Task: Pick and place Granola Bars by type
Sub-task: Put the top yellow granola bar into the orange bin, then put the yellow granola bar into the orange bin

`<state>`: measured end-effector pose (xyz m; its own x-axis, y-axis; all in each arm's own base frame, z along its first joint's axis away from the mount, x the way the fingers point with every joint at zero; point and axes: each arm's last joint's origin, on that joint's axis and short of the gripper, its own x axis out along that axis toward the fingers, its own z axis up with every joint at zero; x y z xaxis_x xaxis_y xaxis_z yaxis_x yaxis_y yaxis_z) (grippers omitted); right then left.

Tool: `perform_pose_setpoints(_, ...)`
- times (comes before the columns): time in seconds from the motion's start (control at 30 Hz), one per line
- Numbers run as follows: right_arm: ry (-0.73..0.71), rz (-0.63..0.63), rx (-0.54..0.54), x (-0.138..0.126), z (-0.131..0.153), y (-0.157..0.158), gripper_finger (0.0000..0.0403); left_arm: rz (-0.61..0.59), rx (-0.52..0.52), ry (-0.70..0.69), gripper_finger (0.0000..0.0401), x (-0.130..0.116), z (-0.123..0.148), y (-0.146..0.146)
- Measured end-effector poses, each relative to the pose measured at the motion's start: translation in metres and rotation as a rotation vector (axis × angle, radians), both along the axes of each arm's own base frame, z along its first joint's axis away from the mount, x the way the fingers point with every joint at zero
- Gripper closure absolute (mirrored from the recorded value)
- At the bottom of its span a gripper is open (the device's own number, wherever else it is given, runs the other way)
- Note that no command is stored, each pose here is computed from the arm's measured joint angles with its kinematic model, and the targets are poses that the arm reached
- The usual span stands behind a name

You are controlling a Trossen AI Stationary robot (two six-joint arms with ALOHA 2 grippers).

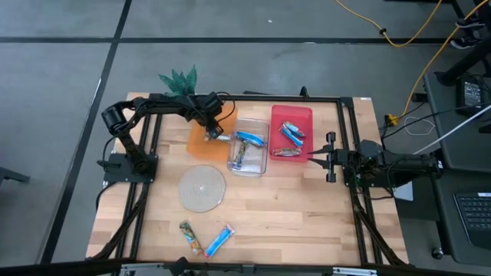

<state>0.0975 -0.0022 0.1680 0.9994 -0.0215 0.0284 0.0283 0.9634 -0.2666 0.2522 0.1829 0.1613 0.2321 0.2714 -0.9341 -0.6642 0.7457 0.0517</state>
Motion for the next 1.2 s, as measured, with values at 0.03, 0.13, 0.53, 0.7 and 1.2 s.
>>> perform_pose_setpoints(0.03,0.001,0.0,0.0,0.0,0.0,0.0,0.0315,-0.001,-0.001,-0.002,0.0274,0.0,0.0,0.0)
perform_pose_setpoints(0.13,0.0,-0.001,0.0,0.0,0.0,0.0,0.0315,-0.001,0.001,-0.006,0.0258,0.0,0.0,0.0)
perform_pose_setpoints(0.53,0.001,0.0,0.0,0.0,0.0,0.0,0.0315,0.002,-0.006,0.001,0.0218,0.002,0.005,0.001)
perform_pose_setpoints(0.7,0.0,0.0,0.0,0.0,0.0,0.0,0.0315,0.002,0.013,-0.027,0.0214,0.0,0.024,-0.001)
perform_pose_setpoints(1.2,0.0,0.0,0.0,0.0,0.0,0.0,0.0315,-0.033,0.02,-0.241,0.0212,-0.033,0.109,-0.051)
